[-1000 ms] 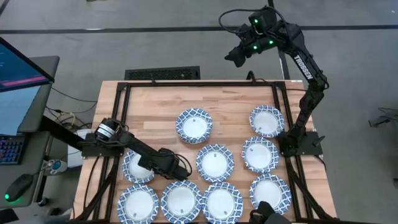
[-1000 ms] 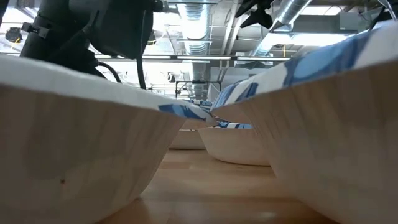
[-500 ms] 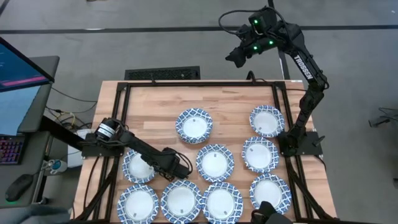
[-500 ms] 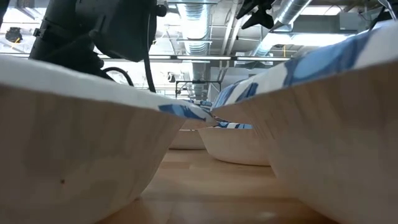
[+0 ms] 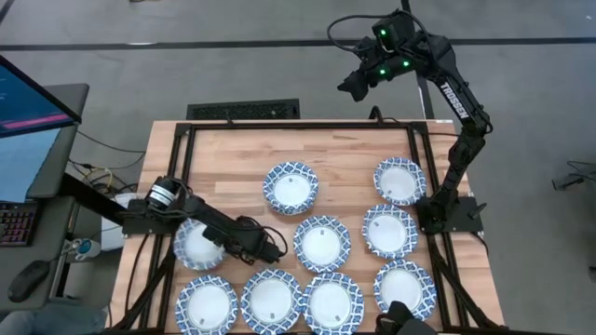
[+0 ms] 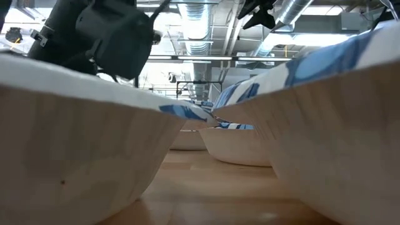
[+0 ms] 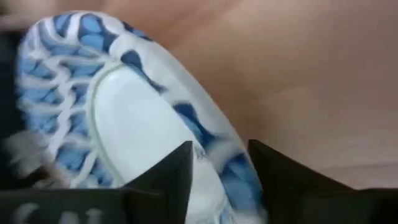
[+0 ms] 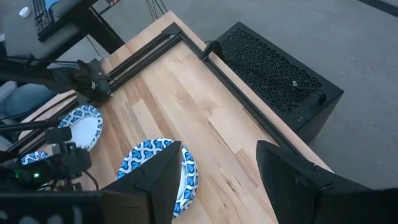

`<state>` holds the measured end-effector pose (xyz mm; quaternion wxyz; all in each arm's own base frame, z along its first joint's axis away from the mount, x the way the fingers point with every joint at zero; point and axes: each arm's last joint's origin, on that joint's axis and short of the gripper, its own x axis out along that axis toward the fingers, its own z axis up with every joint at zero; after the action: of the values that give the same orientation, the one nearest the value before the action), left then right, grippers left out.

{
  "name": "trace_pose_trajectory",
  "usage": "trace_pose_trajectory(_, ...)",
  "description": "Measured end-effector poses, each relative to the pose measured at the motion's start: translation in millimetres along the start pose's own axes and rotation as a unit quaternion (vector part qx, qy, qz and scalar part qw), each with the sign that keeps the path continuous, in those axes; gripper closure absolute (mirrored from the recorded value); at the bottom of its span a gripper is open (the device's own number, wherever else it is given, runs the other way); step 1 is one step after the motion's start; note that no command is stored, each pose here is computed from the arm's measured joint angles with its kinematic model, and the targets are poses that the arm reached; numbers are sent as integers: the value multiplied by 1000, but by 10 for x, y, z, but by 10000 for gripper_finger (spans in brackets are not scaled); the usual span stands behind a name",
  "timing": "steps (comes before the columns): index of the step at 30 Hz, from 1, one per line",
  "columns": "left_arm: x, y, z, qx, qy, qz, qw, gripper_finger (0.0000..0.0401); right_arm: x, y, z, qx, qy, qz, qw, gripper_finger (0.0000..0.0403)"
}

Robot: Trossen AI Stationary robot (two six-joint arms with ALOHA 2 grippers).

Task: Nest bowls inside each other
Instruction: Stack the blue bowl on top of the blue bowls

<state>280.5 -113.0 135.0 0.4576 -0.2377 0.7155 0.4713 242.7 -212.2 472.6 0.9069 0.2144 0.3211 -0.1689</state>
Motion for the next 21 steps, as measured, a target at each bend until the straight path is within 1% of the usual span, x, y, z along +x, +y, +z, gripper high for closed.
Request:
trace_pose_trajectory(6, -21, 10, -15, 6, 14, -1, 1000, 360, 0, 0, 0, 0, 0, 0, 1000, 173)
trace_pose_trajectory(8, -22, 11, -15, 13, 16, -1, 1000, 387, 0, 0, 0, 0, 0, 0, 1000, 173)
trace_pose_trajectory(12, -36, 21, -18, 23, 19, 3, 1000, 394, 1, 0, 0, 0, 0, 0, 1000, 173)
trace_pose_trajectory(14, -109, 16, -17, 44, 25, -2, 999, 398, 0, 0, 0, 0, 0, 0, 1000, 173)
trace_pose_trajectory(16, -246, -1, -3, 72, 20, -15, 997, 399, 0, 0, 0, 1, 0, 0, 1000, 173)
trace_pose_trajectory(19, -548, 22, 41, 126, -25, -18, 992, 400, 0, 0, 3, 0, -2, 0, 1000, 173)
trace_pose_trajectory(21, -771, 57, 70, 167, -73, -14, 983, 400, 0, 0, 3, 0, -2, 0, 1000, 173)
